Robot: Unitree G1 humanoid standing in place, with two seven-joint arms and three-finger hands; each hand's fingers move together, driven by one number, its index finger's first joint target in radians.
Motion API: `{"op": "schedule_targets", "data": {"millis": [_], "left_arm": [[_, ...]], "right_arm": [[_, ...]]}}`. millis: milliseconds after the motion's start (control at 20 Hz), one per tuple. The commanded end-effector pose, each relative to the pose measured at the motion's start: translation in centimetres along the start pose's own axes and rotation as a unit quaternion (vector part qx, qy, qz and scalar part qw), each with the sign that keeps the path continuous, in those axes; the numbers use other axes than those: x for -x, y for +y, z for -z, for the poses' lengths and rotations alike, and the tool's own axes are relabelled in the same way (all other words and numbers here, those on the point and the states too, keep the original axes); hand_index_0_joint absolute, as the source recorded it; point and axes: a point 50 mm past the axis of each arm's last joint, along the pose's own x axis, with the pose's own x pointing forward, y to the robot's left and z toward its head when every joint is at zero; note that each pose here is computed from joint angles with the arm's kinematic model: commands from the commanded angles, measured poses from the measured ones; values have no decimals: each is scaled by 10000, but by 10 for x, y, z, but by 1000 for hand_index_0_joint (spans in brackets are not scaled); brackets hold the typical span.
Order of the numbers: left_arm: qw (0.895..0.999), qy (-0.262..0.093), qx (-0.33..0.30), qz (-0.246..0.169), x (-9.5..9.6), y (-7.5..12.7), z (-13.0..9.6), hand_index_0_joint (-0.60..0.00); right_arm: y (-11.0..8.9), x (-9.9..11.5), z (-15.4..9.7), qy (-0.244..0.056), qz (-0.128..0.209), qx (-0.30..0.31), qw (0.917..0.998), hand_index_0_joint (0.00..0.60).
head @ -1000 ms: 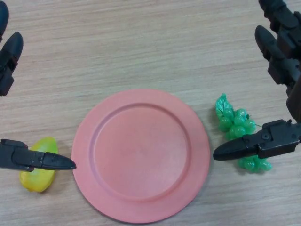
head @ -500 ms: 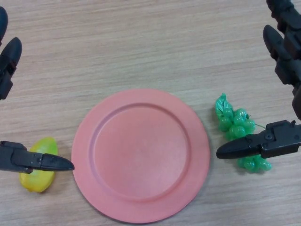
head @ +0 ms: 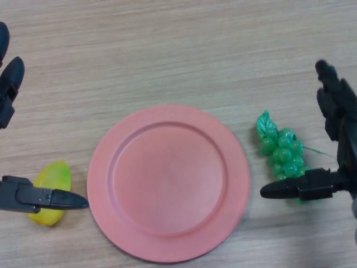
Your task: Pick up the green grapes and place it on the plate
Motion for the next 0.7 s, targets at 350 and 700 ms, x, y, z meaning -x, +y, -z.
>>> {"op": "schedule_targets", "data": {"millis": [350,700], "left_arm": [[9939,-1015,-415,-131,6,8,-30,0],[9935,-1027,-401,-272,9,12,-28,0]], "right_arm": [[-2,-15,-9,-1243,173,329,9915,200],[4,-31,22,-997,-199,2348,9667,600]]}}
